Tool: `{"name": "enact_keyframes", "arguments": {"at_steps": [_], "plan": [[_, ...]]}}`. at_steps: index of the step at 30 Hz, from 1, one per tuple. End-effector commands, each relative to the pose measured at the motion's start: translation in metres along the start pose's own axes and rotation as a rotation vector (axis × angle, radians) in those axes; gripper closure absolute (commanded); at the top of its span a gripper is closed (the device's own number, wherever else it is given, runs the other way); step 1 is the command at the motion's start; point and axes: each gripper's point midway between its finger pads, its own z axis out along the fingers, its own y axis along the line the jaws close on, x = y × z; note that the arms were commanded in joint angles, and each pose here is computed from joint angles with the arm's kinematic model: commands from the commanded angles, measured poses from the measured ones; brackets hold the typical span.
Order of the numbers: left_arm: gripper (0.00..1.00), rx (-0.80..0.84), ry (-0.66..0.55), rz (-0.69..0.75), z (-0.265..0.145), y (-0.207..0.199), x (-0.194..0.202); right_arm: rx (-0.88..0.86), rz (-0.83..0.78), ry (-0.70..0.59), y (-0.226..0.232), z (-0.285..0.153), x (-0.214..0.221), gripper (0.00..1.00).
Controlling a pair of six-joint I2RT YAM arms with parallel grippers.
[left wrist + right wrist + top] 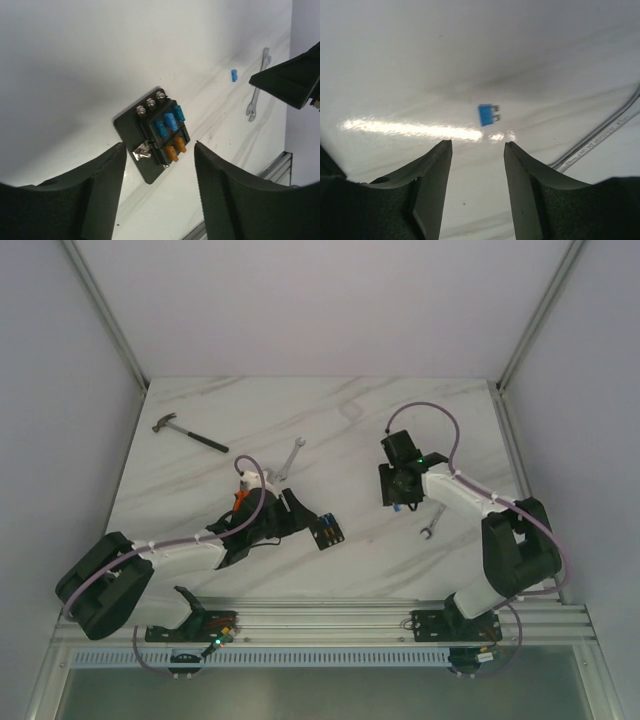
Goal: Snap on the fuse box
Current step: Install the fuse at the fuse box base, then pick up the fuse from the center of the board.
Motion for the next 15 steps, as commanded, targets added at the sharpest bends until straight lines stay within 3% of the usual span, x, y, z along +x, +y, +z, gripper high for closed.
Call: {"name": "enact_keyframes", "arguments": {"at_steps": [1,6,15], "plan": [[0.3,-0.063,-0.02,0.021,-0.005,0.02,-0.002,0.015,0.048,0.002,-0.014,0.014,-0.003,0.46],[0.18,-0.076,-0.027,0.028,-0.006,0.024,-0.004,0.009,0.052,0.04,-0.018,0.031,0.004,0.46],[0.14,-0.078,-0.027,0.026,-0.006,0.025,-0.005,-0.069,0.089,0.089,-0.013,0.046,0.017,0.43]]}}
